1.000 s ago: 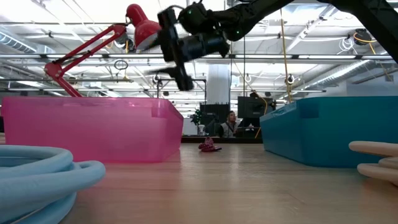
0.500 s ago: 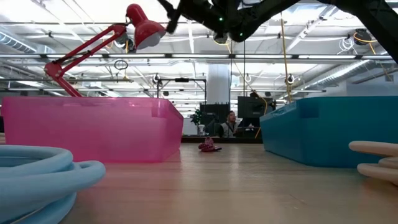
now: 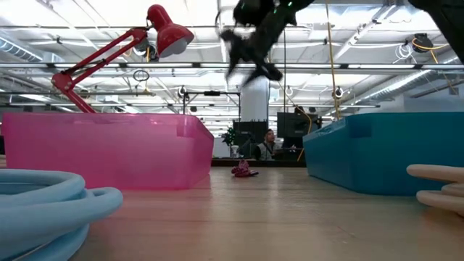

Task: Pick & Place USB Port
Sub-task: Put the black and pink charger cable into the red bin

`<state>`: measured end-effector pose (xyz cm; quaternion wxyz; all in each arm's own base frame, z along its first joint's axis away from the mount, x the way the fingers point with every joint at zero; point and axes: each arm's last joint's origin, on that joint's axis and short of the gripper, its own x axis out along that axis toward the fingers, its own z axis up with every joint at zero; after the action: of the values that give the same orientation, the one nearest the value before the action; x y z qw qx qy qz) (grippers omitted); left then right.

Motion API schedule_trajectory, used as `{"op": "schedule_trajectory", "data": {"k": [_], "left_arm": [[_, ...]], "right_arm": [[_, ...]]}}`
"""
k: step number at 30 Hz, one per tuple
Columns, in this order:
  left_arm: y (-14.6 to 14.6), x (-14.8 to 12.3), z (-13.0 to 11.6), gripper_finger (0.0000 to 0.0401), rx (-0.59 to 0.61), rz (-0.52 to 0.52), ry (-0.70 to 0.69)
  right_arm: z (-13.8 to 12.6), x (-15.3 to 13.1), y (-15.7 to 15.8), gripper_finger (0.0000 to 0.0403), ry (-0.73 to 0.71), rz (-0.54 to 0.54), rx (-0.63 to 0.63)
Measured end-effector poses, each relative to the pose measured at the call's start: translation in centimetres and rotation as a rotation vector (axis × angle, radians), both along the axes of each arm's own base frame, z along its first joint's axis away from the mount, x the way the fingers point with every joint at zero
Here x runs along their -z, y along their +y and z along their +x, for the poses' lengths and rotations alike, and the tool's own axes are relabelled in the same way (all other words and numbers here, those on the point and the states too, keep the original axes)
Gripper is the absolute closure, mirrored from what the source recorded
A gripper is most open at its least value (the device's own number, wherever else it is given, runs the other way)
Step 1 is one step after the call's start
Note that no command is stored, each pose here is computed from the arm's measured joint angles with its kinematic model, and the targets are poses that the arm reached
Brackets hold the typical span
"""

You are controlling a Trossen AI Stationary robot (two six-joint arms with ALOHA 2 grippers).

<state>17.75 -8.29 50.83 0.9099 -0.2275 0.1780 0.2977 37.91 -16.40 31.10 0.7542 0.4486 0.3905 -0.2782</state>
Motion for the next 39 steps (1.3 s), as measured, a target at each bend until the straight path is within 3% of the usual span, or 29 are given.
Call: {"op": "schedule_trajectory", "data": {"k": [9,12,32,35,39], "left_arm": [[0.1,0.0,0.1,0.0178,-0.007,-0.010,-0.002],[-0.1,0.0,0.0,0.0178,0.001,-0.017,-0.008],[-0.6,0.0,-0.3,0.0178,0.019,-0.026,-0.015],[-0.7,0.0,-0.3,0.0178,0.025,-0.031,-0.012],[-0.7,0.0,-0.3,0.0178,0.029,-0.035,-0.009]], "right_arm": [[3.1,8.7,1.9,0.0210,0.287,0.162,-0.097],[3.5,10.5,2.3,0.0203,0.349,0.188,-0.118],[5.7,14.6,3.7,0.0186,0.384,0.119,-0.172],[5.7,14.6,3.7,0.0200,0.396,0.080,-0.155],[5.3,15.4,3.7,0.0248,0.431,0.066,-0.140]]}}
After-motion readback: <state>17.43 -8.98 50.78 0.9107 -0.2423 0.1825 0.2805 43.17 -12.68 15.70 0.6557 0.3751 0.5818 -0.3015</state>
